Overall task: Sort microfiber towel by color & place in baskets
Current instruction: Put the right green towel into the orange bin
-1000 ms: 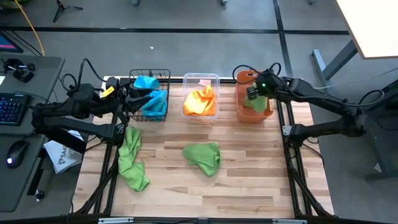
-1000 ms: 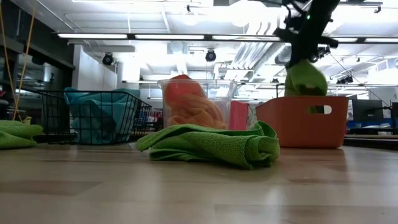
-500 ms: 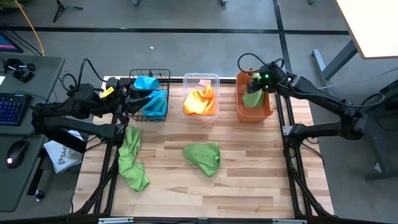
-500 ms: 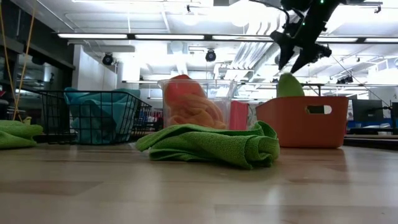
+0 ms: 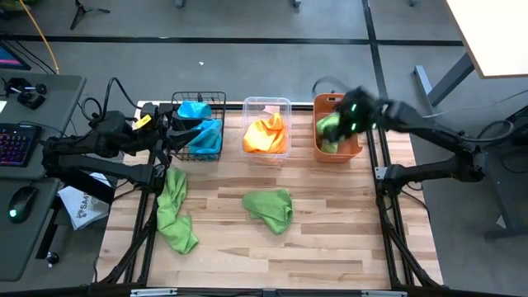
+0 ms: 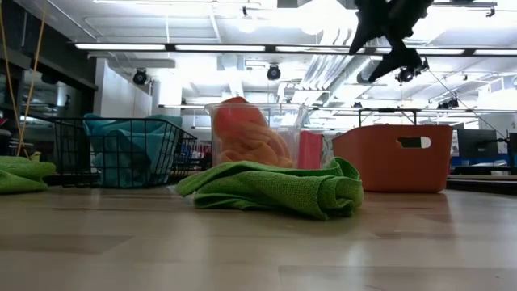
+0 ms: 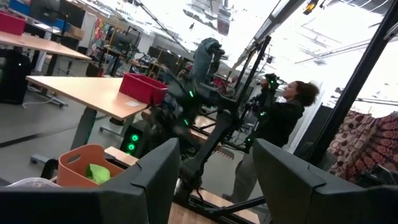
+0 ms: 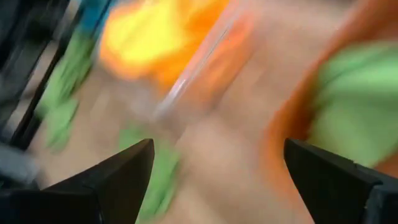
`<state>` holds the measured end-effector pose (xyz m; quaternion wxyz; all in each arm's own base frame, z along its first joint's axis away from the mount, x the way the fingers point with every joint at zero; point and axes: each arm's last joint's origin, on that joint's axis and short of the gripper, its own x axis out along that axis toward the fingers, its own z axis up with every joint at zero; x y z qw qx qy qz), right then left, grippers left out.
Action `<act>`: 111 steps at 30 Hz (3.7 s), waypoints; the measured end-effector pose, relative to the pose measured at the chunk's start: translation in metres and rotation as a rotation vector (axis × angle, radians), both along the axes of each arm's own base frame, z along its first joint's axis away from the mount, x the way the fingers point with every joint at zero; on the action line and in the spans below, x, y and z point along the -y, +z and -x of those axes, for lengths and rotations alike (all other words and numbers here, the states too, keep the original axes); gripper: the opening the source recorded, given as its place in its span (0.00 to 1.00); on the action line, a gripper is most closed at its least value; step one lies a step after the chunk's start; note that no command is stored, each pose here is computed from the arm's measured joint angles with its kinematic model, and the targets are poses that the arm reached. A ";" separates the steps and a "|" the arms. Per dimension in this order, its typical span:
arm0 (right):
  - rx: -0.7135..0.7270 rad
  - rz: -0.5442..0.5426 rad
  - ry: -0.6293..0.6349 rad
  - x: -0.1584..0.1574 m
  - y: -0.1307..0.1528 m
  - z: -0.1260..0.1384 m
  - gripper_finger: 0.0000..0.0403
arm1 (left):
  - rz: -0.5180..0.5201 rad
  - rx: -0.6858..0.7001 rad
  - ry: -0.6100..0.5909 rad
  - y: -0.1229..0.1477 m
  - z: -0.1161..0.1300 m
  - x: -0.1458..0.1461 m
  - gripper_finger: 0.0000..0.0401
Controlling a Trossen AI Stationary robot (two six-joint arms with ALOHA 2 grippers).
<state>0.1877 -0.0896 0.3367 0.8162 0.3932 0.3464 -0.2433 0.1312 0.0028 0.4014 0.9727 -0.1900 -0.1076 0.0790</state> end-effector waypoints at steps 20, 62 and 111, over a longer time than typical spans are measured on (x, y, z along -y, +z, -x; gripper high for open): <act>0.005 -0.280 0.254 -0.157 -0.155 -0.116 0.86 | -0.006 -0.001 0.002 0.000 0.000 0.000 0.48; -0.246 0.385 -0.109 -0.116 -0.004 0.025 0.01 | -0.023 -0.014 0.017 -0.001 0.000 0.000 0.48; -0.317 0.401 -0.387 0.042 -0.033 0.033 0.00 | 0.036 0.065 0.034 0.006 0.001 -0.001 0.48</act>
